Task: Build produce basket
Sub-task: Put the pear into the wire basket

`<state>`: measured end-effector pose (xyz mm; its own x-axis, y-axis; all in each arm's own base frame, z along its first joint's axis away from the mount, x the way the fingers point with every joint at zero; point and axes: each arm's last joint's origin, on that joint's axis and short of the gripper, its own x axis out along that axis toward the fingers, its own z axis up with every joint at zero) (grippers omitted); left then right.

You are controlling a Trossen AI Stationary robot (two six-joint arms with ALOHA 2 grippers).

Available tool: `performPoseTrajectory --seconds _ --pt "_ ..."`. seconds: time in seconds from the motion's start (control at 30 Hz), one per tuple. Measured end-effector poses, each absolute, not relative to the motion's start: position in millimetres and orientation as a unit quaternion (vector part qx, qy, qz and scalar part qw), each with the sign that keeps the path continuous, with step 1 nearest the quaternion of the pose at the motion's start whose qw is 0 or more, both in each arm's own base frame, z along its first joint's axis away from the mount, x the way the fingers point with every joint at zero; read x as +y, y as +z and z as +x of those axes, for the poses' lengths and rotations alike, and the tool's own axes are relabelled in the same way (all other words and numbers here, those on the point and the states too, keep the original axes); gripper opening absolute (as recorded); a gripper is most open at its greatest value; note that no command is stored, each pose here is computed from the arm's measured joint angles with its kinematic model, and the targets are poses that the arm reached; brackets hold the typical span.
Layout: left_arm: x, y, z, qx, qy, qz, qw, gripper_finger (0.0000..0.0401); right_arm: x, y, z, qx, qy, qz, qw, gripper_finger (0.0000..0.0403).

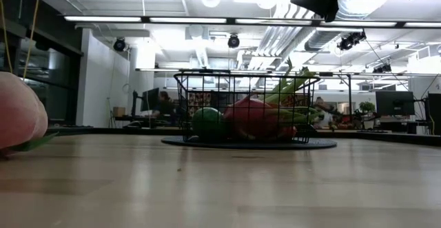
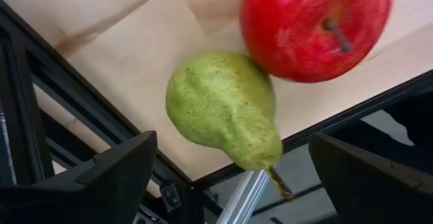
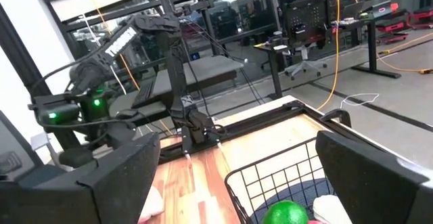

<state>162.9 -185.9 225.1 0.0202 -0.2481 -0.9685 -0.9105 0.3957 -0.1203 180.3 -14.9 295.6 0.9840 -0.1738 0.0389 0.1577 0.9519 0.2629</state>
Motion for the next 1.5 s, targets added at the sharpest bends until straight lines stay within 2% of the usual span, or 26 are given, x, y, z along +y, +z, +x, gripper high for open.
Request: performPoseTrajectory --seconds 0.33,0.57,0.73,1.23,1.5 --pt "-206.3 208.9 180.8 0.648 0.326 -0.415 0.55 0.0374 -18.9 294.5 180.0 -0.027 -0.095 0.131 0.986 0.0385" --pt "-214.5 186.9 185.9 0.673 0.351 -0.393 0.52 0.0374 -19.7 290.3 179.9 -0.005 -0.101 0.131 0.986 0.0385" --pt "-216.2 176.9 188.2 0.672 0.361 -0.376 0.526 0.0374 -19.8 289.1 179.9 0.001 -0.102 0.131 0.986 0.0385" --pt "-217.4 170.6 189.1 0.68 0.358 -0.364 0.526 0.0374 -19.7 285.3 179.7 0.02 -0.104 0.131 0.986 0.0385" --pt "-217.2 170.9 188.5 0.691 0.343 -0.354 0.528 0.0329 -19.7 284.8 179.7 0.023 -0.104 0.131 0.986 0.0385"
